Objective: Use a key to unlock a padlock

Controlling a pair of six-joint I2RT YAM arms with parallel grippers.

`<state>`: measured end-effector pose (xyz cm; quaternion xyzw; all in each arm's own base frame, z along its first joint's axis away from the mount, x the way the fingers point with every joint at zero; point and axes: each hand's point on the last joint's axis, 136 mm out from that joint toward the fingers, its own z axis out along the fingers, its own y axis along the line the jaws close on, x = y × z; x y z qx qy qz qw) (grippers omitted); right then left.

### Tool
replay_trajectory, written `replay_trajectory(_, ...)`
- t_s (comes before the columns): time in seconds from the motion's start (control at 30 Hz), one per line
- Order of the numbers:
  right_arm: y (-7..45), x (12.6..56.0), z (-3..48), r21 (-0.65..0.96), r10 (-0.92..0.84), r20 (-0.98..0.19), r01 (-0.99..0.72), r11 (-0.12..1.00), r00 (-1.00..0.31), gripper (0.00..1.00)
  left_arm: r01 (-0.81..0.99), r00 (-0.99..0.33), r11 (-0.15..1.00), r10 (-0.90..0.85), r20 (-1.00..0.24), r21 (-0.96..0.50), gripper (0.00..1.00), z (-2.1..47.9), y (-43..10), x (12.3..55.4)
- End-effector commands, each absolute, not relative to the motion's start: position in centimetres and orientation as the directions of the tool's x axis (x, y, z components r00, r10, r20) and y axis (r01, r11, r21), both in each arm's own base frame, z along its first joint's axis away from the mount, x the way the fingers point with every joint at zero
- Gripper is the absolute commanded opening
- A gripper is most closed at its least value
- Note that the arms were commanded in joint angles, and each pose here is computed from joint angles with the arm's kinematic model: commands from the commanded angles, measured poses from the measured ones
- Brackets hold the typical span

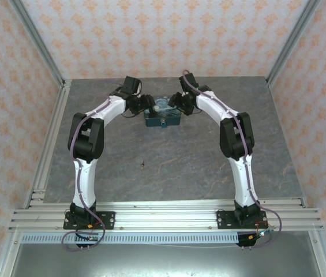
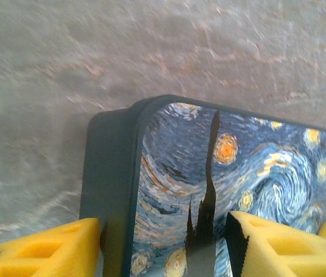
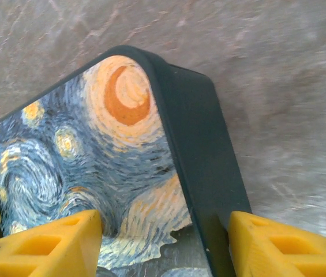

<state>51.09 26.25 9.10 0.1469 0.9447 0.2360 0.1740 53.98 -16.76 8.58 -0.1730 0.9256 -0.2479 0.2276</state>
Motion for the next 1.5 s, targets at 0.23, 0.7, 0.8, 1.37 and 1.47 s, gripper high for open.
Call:
replay_trajectory(0.23, 26.7, 50.3, 12.9, 0.444, 0.342, -0.303, 0.186, 0.877, -0.889, 0.79, -0.186, -0.849, 0.914, -0.334, -0.41, -0.359, 0.74, 13.2, -11.6, 51.5)
replay_trajectory(0.7, 22.3, 41.2, 15.8, 0.478, 0.34, -0.329, 0.156, 0.865, -0.881, 0.82, -0.135, -0.895, 0.971, -0.205, -0.397, -0.197, 0.68, 14.7, -9.1, 31.9)
replay_trajectory(0.8, 21.9, 38.4, 13.9, 0.47, 0.334, -0.306, 0.164, 0.867, -0.892, 0.81, -0.063, -0.925, 0.986, -0.116, -0.361, -0.157, 0.63, 11.9, -11.5, 27.9)
replay_trajectory(1.37, 20.6, 31.7, 9.1, 0.478, 0.37, -0.231, 0.226, 0.849, -0.9, 0.79, 0.056, -0.942, 0.997, 0.034, -0.333, -0.056, 0.4, 5.0, -17.0, 25.6)
replay_trajectory(1.47, 20.8, 31.5, 8.7, 0.483, 0.371, -0.22, 0.23, 0.845, -0.902, 0.79, 0.055, -0.945, 0.997, 0.037, -0.324, -0.045, 0.41, 4.3, -17.2, 26.0)
